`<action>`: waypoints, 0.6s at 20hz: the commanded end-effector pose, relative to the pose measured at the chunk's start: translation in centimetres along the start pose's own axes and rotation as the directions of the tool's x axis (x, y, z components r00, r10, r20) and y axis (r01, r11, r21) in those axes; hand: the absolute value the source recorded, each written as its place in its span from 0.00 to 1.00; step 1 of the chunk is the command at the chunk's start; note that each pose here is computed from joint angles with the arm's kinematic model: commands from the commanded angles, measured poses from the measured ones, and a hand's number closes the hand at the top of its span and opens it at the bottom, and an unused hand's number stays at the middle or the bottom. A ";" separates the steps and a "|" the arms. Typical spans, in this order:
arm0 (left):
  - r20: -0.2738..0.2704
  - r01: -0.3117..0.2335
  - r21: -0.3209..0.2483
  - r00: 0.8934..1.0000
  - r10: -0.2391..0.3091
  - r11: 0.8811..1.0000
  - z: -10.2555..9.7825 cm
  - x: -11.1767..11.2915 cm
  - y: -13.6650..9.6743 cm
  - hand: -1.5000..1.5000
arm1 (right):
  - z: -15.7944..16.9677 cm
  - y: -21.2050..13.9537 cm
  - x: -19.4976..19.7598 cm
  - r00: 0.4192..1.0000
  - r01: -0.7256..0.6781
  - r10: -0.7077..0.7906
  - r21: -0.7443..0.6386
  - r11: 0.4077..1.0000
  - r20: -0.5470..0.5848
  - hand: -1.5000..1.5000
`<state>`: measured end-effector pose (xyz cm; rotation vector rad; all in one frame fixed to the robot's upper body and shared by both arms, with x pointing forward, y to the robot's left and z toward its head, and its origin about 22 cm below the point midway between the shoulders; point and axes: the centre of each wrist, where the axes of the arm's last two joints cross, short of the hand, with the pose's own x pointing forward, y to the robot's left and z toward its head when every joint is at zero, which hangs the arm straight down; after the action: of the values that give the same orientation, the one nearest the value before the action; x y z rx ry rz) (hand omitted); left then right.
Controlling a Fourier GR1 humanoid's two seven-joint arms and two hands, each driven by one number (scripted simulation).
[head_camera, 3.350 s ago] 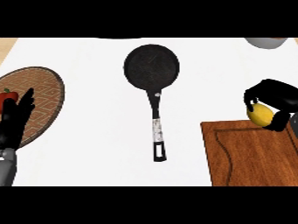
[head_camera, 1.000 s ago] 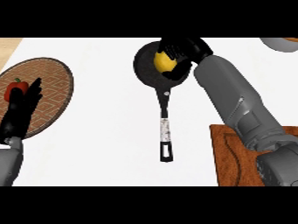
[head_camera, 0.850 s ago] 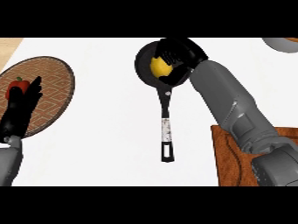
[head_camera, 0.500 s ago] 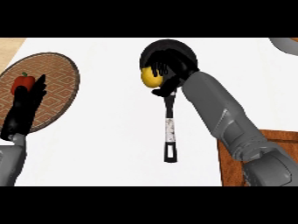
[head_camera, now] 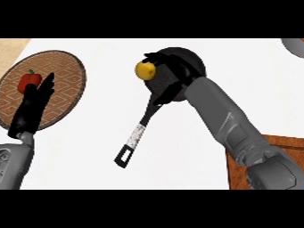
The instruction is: Pick the lemon from the cutting board and place it in the pan
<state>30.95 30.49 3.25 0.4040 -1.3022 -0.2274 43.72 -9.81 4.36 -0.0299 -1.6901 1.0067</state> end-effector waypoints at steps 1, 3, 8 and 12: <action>-0.001 -0.013 -0.021 1.000 0.013 1.000 -0.5 0.7 -0.5 0.50 | 0.0 0.2 -0.1 0.996 0.082 -0.081 -0.041 0.996 0.036 0.00; -0.006 0.001 -0.003 1.000 -0.001 1.000 -0.3 0.0 -0.2 0.50 | -0.2 0.0 0.2 0.989 0.137 -0.132 -0.085 0.987 0.067 0.00; -0.007 -0.002 0.015 1.000 0.002 1.000 -0.5 0.0 0.7 0.50 | 0.1 -0.1 -0.2 0.972 0.224 -0.206 -0.198 0.954 0.110 0.00; -0.023 -0.002 0.025 1.000 0.002 1.000 0.1 -0.3 1.3 0.50 | -0.2 -2.2 0.4 0.963 0.268 -0.257 -0.261 0.927 0.076 0.00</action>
<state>30.80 30.98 3.04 0.4156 -1.2899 -0.2120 44.24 -10.01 5.37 0.0534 -1.8027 0.6671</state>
